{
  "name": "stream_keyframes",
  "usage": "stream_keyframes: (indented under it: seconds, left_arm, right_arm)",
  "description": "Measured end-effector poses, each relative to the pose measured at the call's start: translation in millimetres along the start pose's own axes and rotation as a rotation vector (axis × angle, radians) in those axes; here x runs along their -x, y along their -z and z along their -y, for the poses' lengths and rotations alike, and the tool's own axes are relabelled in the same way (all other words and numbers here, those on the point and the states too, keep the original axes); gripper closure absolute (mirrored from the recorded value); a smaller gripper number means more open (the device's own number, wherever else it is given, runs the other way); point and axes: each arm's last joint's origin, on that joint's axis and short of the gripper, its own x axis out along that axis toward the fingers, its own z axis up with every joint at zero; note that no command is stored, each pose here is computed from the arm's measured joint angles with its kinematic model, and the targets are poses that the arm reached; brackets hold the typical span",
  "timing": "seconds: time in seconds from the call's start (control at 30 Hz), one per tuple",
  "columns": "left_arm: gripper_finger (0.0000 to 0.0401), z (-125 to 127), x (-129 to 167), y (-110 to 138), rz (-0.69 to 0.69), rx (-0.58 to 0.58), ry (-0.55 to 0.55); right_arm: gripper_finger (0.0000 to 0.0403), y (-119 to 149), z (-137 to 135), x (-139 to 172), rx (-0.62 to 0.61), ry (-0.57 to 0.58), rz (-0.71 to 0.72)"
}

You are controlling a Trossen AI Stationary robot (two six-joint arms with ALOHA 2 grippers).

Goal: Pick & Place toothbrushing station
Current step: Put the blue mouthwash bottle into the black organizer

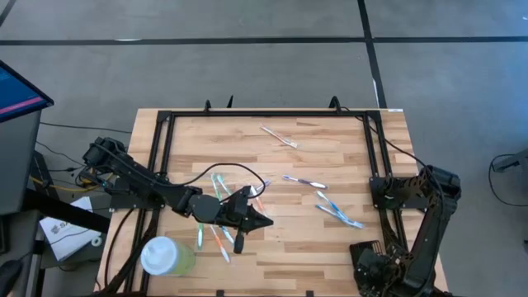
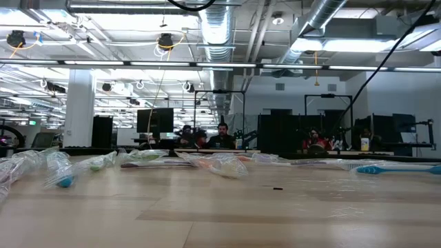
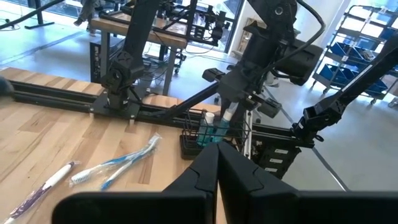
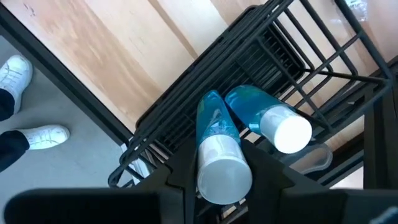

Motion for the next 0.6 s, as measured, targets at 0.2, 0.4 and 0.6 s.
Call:
stream_keyframes:
  seconds: [0.2,0.4,0.6]
  left_arm:
    - [0.04,0.4,0.1,-0.2,0.002,0.001,0.002]
    - [0.04,1.8,0.6,-0.1,0.003,0.001,0.007]
    - [0.04,1.8,0.6,0.0,0.003,0.001,0.007]
  right_arm:
    - [0.0314,1.6,1.1,-11.2,-0.016,0.008,-0.025]
    - [0.0314,2.6,2.6,-11.1,-0.032,0.021,-0.025]
    - [0.0314,-0.1,0.6,-11.2,-0.078,0.012,-0.033]
